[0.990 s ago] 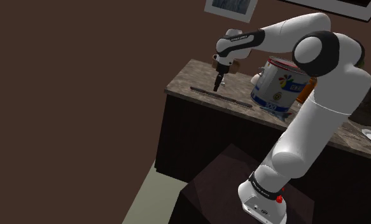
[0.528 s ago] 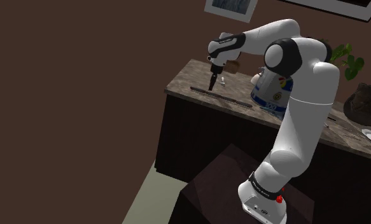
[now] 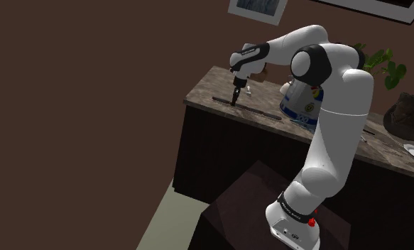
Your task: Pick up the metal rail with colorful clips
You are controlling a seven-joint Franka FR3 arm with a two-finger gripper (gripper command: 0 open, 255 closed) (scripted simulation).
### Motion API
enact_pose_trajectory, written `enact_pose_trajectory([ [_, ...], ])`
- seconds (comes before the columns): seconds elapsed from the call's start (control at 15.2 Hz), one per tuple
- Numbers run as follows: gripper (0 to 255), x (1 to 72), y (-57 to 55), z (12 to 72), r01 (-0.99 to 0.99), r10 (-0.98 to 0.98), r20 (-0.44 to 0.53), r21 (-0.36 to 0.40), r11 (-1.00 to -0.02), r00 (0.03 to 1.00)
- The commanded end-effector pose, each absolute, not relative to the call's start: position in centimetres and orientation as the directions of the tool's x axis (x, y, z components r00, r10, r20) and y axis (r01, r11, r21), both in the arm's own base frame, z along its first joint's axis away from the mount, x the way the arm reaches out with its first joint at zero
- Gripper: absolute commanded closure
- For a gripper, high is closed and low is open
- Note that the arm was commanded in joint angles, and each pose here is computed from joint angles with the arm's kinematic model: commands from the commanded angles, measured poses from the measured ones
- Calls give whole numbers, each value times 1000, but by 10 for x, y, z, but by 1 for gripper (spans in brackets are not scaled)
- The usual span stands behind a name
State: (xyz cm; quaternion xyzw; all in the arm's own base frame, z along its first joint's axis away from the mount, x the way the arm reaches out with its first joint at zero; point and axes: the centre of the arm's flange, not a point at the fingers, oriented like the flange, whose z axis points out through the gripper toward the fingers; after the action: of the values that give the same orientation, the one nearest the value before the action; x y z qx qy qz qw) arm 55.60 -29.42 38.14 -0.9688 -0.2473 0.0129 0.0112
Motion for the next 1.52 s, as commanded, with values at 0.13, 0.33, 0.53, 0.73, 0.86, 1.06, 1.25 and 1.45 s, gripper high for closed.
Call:
enact_pose_trajectory([
  [0.13, 255, 556, -294, 380, 479, 479, -19, -28, -877, 877],
  [0.33, 255, 556, -294, 380, 479, 479, -19, -28, -877, 877],
  [0.53, 255, 556, -294, 380, 479, 479, -19, -28, -877, 877],
  [0.73, 255, 556, -294, 396, 479, 479, -19, -28, -877, 877],
  [0.86, 255, 556, -294, 407, 479, 479, -19, -28, -877, 877],
  [1.06, 255, 556, -294, 423, 479, 479, -19, -28, -877, 877],
  [1.25, 255, 556, -294, 438, 479, 479, -19, -28, -877, 877],
  [1.45, 255, 556, -294, 454, 479, 479, -19, -28, -877, 877],
])
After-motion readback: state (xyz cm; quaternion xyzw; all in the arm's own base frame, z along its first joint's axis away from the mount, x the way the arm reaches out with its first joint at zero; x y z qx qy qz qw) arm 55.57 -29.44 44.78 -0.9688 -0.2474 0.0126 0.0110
